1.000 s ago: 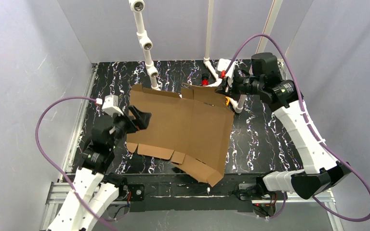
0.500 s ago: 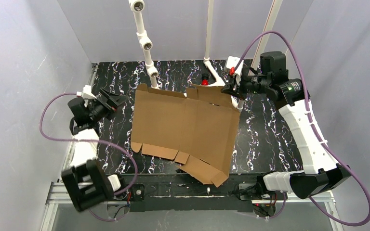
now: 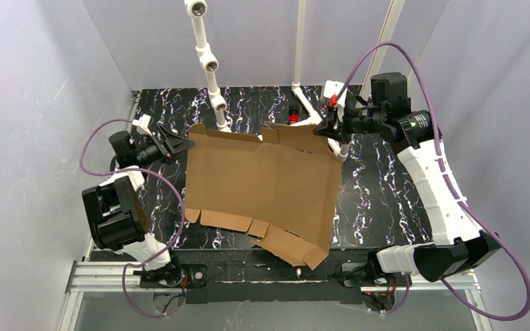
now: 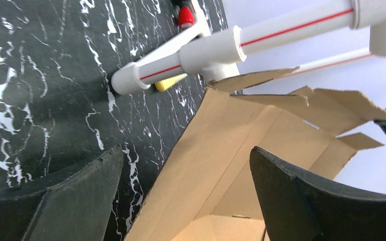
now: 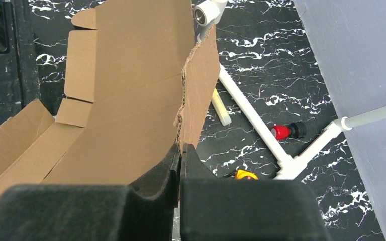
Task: Fold the paper box
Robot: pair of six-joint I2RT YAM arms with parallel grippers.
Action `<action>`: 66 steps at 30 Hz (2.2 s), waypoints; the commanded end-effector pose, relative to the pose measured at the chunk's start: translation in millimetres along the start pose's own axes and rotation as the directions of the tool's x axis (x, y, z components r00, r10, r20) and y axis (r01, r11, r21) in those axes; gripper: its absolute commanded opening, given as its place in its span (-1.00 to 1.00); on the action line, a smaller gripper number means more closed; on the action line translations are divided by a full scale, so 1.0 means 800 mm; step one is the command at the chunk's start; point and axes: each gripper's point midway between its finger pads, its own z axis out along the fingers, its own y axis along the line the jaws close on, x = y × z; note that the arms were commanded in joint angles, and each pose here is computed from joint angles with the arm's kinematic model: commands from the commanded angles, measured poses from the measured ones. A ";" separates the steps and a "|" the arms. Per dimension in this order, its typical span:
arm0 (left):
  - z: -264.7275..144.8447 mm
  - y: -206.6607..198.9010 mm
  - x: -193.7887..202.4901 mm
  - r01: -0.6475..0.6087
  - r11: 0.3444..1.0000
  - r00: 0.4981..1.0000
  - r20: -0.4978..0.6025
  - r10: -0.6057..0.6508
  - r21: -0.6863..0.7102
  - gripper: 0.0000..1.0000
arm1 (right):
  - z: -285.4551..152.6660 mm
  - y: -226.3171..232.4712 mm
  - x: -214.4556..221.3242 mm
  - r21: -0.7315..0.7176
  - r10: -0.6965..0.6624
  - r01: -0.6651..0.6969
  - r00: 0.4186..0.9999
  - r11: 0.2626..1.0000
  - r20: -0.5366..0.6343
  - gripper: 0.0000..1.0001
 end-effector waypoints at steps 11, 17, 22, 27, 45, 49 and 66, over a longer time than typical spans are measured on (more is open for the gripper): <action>0.013 -0.006 0.047 -0.045 0.989 0.993 -0.097 0.060 0.141 0.56 | -0.008 0.001 -0.018 0.002 -0.014 0.014 0.999 1.000 0.049 -0.97; 0.022 -0.045 0.057 -0.094 0.971 0.982 -0.140 0.126 0.220 0.08 | -0.007 -0.005 -0.012 0.024 -0.007 0.006 0.999 1.000 0.036 -0.97; 0.014 -0.067 0.055 -0.119 0.967 0.982 -0.116 0.148 0.225 -1.00 | -0.006 -0.010 -0.006 0.042 0.010 -0.011 1.000 0.999 0.030 -0.97; -0.003 -0.105 0.050 -0.249 0.948 0.967 -0.007 0.255 0.200 -1.00 | -0.006 -0.011 0.010 0.063 0.011 -0.011 1.000 0.998 -0.003 -0.97; -0.075 -0.253 0.037 -0.700 0.706 0.704 0.265 0.659 0.105 -1.00 | -0.013 -0.034 0.057 0.207 0.121 -0.108 0.991 0.972 -0.050 -0.94; -0.077 -0.275 0.033 -0.746 0.659 0.660 0.241 0.712 0.099 -1.00 | -0.015 -0.045 0.056 0.234 0.146 -0.132 0.988 0.963 -0.042 -0.86; -0.071 -0.316 0.033 -0.879 0.476 0.477 0.027 0.878 0.025 -1.00 | 0.003 -0.040 0.032 0.138 0.223 -0.230 0.973 0.963 0.064 -0.65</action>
